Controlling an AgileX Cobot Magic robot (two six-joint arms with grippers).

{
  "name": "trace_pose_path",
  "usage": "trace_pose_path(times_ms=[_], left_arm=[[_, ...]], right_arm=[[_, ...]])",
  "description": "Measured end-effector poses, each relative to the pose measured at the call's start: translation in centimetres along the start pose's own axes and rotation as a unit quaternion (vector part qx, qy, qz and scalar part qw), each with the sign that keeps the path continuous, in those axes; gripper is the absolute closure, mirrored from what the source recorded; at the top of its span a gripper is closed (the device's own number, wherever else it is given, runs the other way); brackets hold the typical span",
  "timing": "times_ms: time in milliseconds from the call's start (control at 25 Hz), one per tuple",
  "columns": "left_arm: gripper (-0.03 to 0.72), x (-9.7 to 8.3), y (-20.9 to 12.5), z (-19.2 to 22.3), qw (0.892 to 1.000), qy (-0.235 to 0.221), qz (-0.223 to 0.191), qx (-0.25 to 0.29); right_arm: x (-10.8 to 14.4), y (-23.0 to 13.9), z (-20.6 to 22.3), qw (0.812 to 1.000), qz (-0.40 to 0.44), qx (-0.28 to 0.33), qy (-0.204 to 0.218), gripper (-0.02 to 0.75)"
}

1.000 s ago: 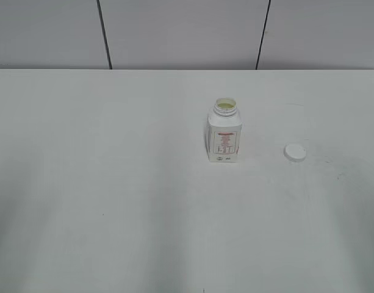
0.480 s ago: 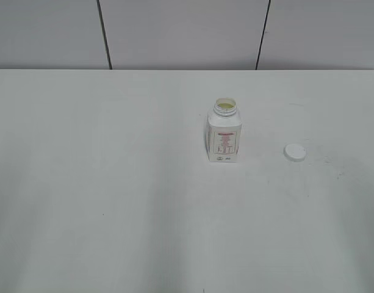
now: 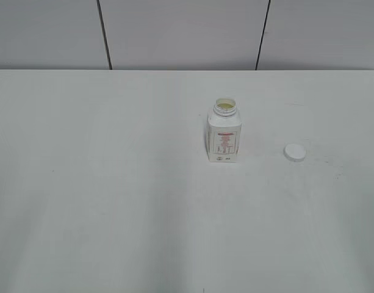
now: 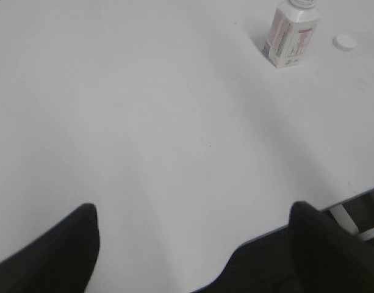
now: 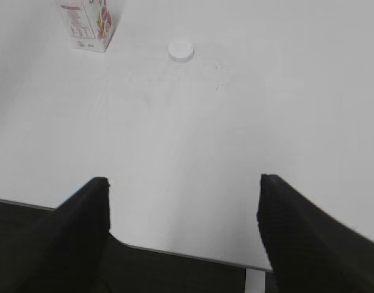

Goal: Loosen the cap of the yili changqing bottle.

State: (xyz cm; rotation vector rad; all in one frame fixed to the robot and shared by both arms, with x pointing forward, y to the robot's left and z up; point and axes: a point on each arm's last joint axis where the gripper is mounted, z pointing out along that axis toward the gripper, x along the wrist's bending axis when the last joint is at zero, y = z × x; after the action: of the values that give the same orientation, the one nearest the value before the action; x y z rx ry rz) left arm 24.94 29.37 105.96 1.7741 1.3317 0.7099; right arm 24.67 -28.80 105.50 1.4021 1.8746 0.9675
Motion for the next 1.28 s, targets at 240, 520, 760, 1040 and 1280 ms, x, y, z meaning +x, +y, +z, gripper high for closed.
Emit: trace_pose_path(times_ms=[240,520,760,1040,1280], left_arm=[[0.114,-0.1,-0.7,-1.1,0.999,0.0,0.002,-0.04],[0.133,-0.1,-1.1,-1.7,0.998,-0.002,0.002,-0.062],[0.134,-0.1,-1.1,-1.7,0.998,-0.002,0.002,-0.062],[0.148,-0.1,-1.1,-1.7,0.998,-0.002,0.002,-0.062],[0.152,-0.2,-1.1,-1.7,0.997,0.035,-0.018,-0.063]], right_arm=[[0.2,-0.6,-1.0,0.999,-0.003,-0.035,-0.004,0.146],[0.2,-1.1,-1.5,0.998,-0.005,-0.056,-0.011,0.146],[0.1,-1.1,-1.5,0.998,-0.004,-0.056,-0.015,0.146],[0.1,-1.1,-1.5,0.998,-0.003,-0.056,-0.015,0.146],[0.2,-1.0,-1.5,0.998,0.01,-0.055,-0.036,0.146]])
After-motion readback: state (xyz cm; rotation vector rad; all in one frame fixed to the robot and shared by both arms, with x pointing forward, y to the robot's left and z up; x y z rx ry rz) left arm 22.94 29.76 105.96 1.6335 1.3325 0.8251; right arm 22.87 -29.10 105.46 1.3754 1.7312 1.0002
